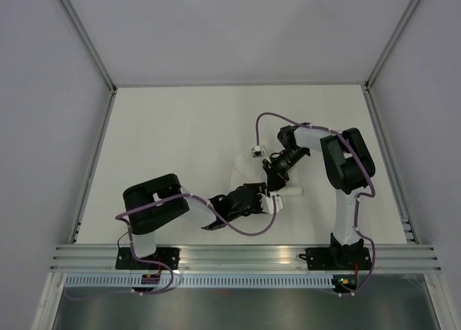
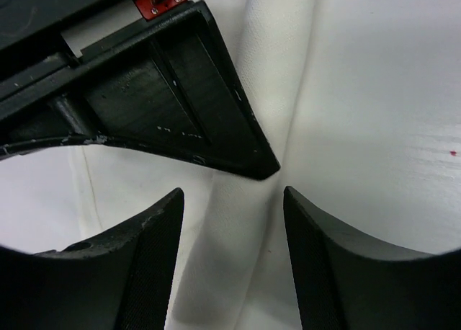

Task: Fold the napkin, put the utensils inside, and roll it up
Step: Roll the napkin with the utensil

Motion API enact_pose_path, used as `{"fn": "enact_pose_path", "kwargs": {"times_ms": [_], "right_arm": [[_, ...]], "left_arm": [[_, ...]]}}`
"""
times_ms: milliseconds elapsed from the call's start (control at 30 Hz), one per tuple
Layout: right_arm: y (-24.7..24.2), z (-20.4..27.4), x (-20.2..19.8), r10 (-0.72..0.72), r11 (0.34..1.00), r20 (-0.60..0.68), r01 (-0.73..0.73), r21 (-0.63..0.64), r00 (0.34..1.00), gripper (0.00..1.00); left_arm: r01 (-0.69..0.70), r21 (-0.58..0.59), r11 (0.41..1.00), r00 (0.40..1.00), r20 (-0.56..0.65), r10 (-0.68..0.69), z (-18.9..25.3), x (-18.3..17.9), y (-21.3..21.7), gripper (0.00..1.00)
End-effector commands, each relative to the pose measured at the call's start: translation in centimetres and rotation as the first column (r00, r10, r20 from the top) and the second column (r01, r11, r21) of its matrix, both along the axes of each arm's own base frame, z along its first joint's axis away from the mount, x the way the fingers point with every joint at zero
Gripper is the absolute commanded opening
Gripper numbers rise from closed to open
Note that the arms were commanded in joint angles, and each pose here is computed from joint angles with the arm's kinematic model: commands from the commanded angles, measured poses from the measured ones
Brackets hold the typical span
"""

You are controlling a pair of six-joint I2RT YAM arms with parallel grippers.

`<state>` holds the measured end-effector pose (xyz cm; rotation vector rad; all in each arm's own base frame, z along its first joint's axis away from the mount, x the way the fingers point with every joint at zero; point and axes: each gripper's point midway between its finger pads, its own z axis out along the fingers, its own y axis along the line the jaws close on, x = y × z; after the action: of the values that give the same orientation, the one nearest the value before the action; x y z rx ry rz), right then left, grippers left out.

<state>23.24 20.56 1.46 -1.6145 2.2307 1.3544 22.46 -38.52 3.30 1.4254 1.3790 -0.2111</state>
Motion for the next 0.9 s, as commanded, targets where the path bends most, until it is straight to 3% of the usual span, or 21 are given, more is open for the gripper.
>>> {"fn": "enact_pose_path", "kwargs": {"times_ms": [0,133,233,367,467,667,767,800,867], "right_arm": [[-2.5,-4.0,-0.3,0.080,0.989,0.023,-0.076,-0.128,0.997,0.05],[-2.5,-4.1,-0.2,0.077,0.989,0.012,-0.075,-0.130,0.997,0.05],[-2.5,-4.1,-0.1,0.073,0.989,0.008,-0.071,-0.132,0.997,0.04],[-2.5,-4.2,0.0,0.073,0.989,0.003,-0.072,-0.131,0.997,0.05],[-2.5,-4.1,0.0,0.073,0.989,0.000,-0.072,-0.132,0.997,0.04],[-2.4,-3.9,-0.1,0.072,0.990,0.003,-0.071,-0.123,0.997,0.08],[-2.3,-3.5,-0.1,0.059,0.992,0.016,-0.057,-0.117,0.998,0.19],[-2.2,-3.4,0.2,0.052,0.993,0.033,-0.048,-0.109,0.998,0.28],[-2.2,-2.8,0.3,0.042,0.994,0.056,-0.036,-0.104,0.998,0.37]], "left_arm": [[0.007,0.021,1.000,0.995,0.097,-0.009,0.5,1.2,-0.8,0.63],[0.027,0.083,0.996,0.997,0.075,-0.034,-1.2,0.9,-0.7,0.60],[0.035,0.125,0.992,0.998,0.050,-0.041,-2.4,0.6,-0.3,0.51],[0.035,0.147,0.989,0.999,-0.033,-0.030,-3.5,0.2,0.1,0.28],[0.038,0.161,0.986,0.996,-0.090,-0.024,-4.1,-0.1,0.4,0.17],[0.089,0.181,0.979,0.974,-0.219,-0.048,-5.0,-1.1,0.4,0.02],[0.126,0.178,0.976,0.952,-0.297,-0.069,-5.3,-1.8,0.2,0.02],[0.133,0.171,0.976,0.947,-0.312,-0.074,-5.2,-1.8,0.2,0.02],[0.146,0.168,0.975,0.934,-0.348,-0.080,-5.3,-2.2,0.2,0.02]]}}
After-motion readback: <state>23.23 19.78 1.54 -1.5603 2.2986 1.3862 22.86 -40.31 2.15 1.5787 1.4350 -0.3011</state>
